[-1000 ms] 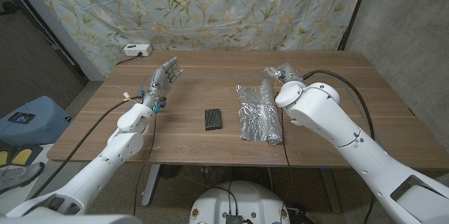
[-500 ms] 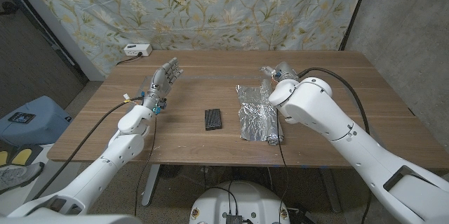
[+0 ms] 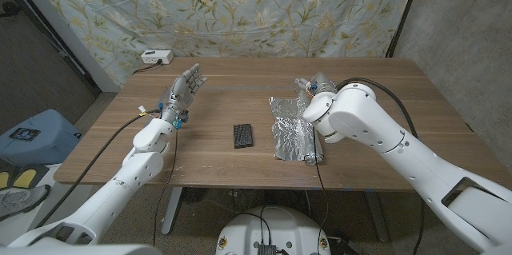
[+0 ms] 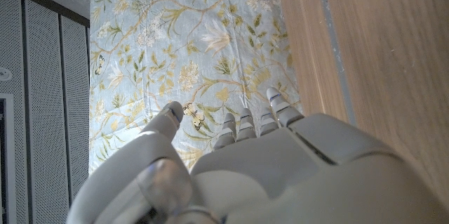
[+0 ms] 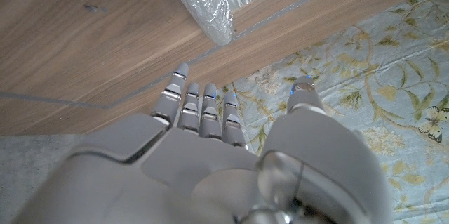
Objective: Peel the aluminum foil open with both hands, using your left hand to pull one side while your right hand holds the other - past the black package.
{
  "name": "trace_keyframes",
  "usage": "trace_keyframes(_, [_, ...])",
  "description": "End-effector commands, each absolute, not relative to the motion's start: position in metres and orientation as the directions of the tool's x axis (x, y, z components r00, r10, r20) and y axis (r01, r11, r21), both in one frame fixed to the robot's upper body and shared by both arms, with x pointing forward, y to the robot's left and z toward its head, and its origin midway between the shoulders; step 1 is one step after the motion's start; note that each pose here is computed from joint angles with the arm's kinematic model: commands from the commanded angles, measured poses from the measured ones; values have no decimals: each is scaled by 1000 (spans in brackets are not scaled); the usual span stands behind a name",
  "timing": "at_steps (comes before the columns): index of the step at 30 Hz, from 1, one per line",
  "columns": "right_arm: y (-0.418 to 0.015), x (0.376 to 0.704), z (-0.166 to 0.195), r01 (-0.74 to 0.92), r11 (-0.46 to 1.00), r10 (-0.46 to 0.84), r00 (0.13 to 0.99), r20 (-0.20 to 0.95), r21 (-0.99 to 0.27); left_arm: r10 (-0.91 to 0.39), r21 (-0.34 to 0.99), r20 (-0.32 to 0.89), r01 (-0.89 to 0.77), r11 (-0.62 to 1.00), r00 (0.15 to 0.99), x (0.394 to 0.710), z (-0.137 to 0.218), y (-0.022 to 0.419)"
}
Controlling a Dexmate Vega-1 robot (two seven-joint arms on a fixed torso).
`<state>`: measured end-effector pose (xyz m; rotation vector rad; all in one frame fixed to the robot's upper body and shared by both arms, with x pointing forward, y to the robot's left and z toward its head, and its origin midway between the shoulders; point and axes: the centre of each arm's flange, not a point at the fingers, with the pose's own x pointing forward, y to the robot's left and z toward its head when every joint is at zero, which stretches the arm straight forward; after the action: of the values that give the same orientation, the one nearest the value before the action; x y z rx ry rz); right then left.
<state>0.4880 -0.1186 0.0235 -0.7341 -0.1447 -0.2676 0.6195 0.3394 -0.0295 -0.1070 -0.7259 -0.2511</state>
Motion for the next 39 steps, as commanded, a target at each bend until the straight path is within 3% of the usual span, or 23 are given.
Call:
trace_keyframes(1, [-117,482,16,269,704,-172,963,209,-657,-186,-17,664,263,965,724,620,-29,340])
trace_keyframes(39, [-130,502,-18,214,665,-201,974,104,-715,-152,-40,669,240,970,727,623,-48,351])
